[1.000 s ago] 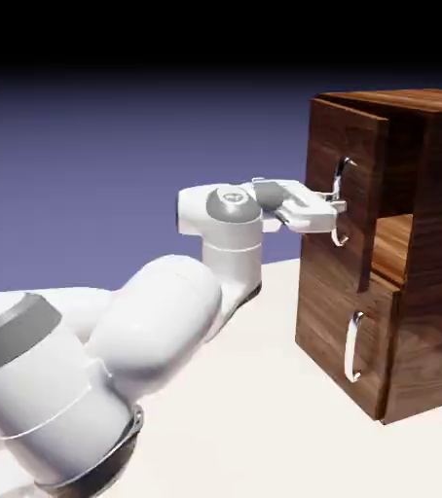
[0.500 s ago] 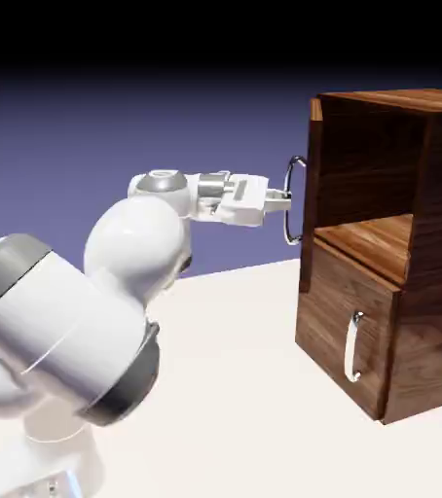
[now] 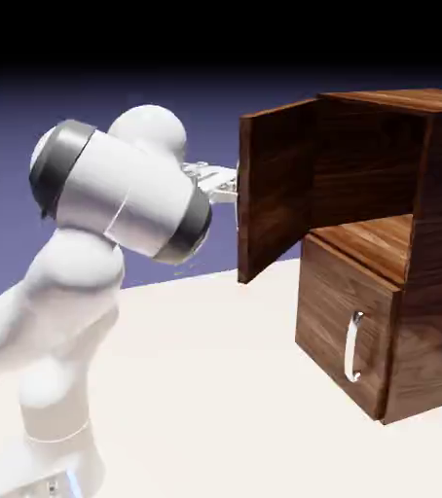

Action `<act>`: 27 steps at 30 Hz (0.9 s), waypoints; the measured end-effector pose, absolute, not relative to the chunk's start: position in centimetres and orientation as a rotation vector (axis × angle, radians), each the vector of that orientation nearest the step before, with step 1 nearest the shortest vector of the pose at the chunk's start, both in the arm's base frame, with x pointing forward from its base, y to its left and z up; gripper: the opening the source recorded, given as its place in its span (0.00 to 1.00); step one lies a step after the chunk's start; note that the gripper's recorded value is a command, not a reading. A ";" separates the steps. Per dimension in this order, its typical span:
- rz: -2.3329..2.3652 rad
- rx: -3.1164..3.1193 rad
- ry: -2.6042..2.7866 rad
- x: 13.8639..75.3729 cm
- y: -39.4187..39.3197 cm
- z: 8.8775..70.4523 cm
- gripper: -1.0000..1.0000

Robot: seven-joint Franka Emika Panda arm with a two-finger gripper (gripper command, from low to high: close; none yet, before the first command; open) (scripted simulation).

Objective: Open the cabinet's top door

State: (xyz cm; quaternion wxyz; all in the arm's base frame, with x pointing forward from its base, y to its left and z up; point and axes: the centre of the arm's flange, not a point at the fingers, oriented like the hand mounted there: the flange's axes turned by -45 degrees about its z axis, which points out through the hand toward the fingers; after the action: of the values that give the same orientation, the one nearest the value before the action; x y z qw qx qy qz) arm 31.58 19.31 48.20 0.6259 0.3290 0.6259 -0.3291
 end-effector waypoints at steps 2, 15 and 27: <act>-0.795 0.794 1.421 31.5 20.9 48.2 0.00; -0.991 0.991 1.334 32.1 28.6 48.2 0.00; -1.099 1.099 1.276 33.3 32.8 48.2 0.00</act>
State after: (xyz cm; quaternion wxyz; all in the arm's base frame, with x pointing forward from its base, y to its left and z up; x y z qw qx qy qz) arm 33.25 32.84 48.20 0.5357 0.4616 0.5356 -0.4616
